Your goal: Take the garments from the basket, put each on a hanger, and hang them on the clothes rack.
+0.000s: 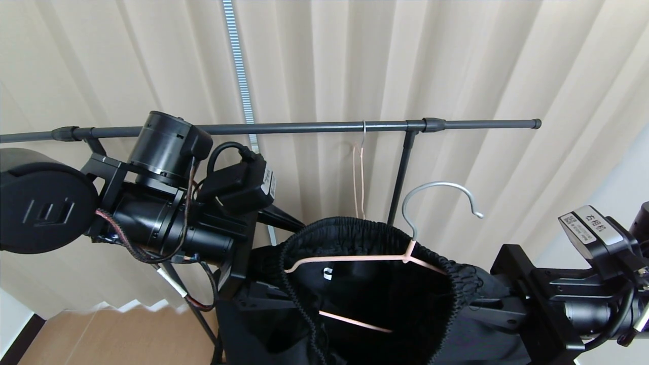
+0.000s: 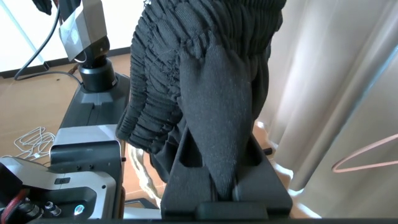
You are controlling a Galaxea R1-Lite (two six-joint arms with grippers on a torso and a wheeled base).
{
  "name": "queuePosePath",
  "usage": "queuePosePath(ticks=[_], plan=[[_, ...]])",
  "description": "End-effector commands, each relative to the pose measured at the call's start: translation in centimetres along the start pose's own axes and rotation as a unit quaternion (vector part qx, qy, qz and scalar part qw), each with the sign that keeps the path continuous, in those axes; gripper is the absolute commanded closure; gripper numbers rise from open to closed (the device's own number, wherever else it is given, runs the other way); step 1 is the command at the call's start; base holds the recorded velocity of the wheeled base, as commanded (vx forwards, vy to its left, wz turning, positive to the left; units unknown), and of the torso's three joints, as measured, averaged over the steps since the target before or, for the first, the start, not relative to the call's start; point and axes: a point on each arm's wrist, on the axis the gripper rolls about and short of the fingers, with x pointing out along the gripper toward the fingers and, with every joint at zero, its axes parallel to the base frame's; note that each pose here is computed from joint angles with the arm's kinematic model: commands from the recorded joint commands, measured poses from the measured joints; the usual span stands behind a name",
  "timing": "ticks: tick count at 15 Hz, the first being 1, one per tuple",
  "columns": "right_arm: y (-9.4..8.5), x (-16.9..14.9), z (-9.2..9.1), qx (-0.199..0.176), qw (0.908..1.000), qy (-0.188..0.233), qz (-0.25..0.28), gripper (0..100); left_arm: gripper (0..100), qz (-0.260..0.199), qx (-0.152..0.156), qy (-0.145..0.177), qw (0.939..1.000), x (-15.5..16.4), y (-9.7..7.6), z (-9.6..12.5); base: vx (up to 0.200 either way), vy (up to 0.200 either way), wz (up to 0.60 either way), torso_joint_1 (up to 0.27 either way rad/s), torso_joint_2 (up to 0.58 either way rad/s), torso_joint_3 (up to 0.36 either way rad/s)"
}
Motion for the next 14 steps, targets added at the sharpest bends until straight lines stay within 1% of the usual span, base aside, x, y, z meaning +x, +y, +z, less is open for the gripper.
queuePosePath(ticks=[1,3,6,9,11,12,14], plan=[[-0.1,0.1,-0.1,0.002,1.0,0.001,0.0,100,0,-0.01,0.003,-0.001,0.9999,0.5,-0.3,0.2,0.0,0.0,0.0,0.0,0.0,0.0],[-0.1,0.1,0.0,0.001,1.0,0.0,0.001,100,0,-0.016,0.006,-0.002,0.9998,0.8,-0.5,0.4,0.0,0.0,0.0,0.0,0.0,0.0],[-0.1,0.1,0.0,0.0,1.0,0.0,0.001,100,0,-0.029,0.002,0.0,0.9996,1.5,-0.9,0.5,0.0,0.0,0.0,0.0,0.0,0.0],[-0.1,0.1,0.0,0.0,1.0,0.0,0.0,100,0,-0.031,-0.001,0.004,0.9995,1.7,-0.9,0.3,0.0,0.0,0.0,0.0,0.0,0.0],[-0.1,0.1,0.0,0.0,1.0,0.0,0.0,100,0,-0.03,0.003,0.009,0.9995,1.9,-1.1,0.5,0.0,0.0,0.0,0.0,0.0,0.0],[-0.1,0.1,0.1,-0.001,1.0,-0.001,-0.001,100,100,-0.025,0.005,0.016,0.9996,2.0,-1.2,0.5,0.0,0.0,0.0,0.0,0.0,0.0],[-0.1,0.1,0.1,-0.001,1.0,-0.001,-0.002,100,100,-0.026,0.005,0.025,0.9993,2.3,-1.5,0.4,0.0,0.0,0.0,0.0,0.0,0.0]])
